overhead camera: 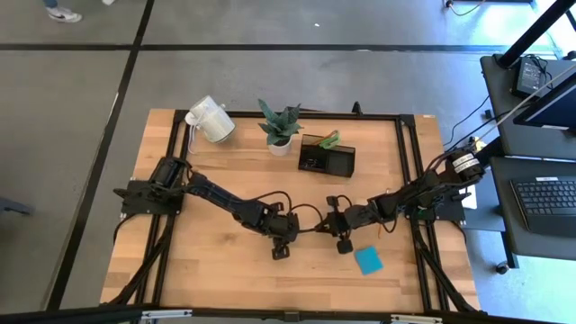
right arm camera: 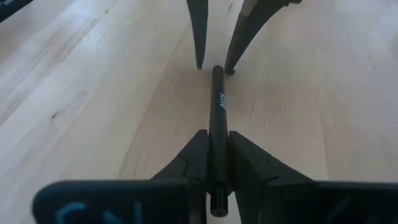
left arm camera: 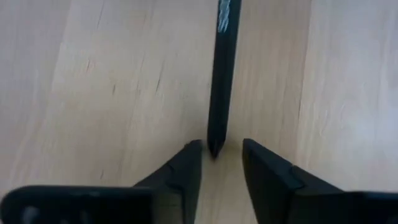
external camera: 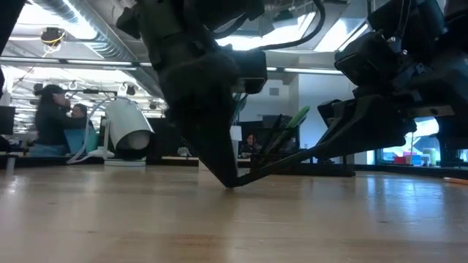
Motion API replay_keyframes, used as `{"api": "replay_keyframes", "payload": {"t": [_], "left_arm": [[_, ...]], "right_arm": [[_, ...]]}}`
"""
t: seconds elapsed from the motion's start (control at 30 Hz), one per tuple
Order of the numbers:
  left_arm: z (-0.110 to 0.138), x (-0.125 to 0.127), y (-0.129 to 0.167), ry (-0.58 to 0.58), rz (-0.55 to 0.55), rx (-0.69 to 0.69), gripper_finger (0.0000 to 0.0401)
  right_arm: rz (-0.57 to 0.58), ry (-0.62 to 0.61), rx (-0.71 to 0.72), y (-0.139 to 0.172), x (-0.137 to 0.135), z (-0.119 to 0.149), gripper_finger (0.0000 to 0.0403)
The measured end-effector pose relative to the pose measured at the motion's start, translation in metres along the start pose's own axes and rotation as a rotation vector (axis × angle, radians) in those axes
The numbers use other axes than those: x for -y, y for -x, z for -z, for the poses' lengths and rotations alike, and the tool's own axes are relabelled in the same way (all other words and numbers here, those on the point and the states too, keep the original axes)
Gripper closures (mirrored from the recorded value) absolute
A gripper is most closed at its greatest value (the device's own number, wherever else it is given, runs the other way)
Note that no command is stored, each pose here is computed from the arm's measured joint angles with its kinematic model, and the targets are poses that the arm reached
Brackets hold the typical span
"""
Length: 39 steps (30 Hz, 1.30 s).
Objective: Pick and place office supplies into organizer
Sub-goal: Put the black pen into the desk organizer
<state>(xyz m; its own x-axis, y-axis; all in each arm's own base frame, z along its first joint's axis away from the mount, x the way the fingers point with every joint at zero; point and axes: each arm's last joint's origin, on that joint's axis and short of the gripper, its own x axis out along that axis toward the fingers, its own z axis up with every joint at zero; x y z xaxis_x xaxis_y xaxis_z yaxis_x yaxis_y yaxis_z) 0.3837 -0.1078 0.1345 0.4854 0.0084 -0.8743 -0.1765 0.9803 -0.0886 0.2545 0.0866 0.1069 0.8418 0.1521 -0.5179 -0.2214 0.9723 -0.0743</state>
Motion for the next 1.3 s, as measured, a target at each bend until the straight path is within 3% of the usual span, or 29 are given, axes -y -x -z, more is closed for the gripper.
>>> {"api": "replay_keyframes", "payload": {"t": [0.17, 0.43, 0.63, 0.8, 0.97, 1.13, 1.3], "left_arm": [[-0.003, -0.001, 0.031, -0.007, -0.007, -0.015, 0.0261], [0.009, -0.001, 0.078, -0.051, -0.153, -0.047, 0.0261], [0.023, -0.002, 0.086, -0.006, -0.338, -0.077, 0.0269], [0.033, 0.006, 0.09, 0.035, -0.341, -0.109, 0.0274], [0.04, 0.017, 0.092, 0.045, -0.329, -0.103, 0.0276], [0.046, 0.026, 0.095, 0.056, -0.329, -0.085, 0.0276], [0.047, 0.028, 0.095, 0.06, -0.333, -0.074, 0.0277]], "right_arm": [[0.02, -0.018, -0.01, 0.006, 0.007, -0.005, 0.0355], [0.164, -0.055, -0.115, 0.041, 0.034, -0.026, 0.0355], [0.251, -0.044, -0.283, 0.08, 0.068, -0.078, 0.0355], [0.328, -0.044, -0.35, 0.117, 0.103, -0.13, 0.0355], [0.415, -0.052, -0.354, 0.15, 0.138, -0.159, 0.0355], [0.406, -0.128, -0.338, 0.169, 0.173, -0.157, 0.0355], [0.351, -0.211, -0.393, 0.159, 0.199, -0.134, 0.0355]]}}
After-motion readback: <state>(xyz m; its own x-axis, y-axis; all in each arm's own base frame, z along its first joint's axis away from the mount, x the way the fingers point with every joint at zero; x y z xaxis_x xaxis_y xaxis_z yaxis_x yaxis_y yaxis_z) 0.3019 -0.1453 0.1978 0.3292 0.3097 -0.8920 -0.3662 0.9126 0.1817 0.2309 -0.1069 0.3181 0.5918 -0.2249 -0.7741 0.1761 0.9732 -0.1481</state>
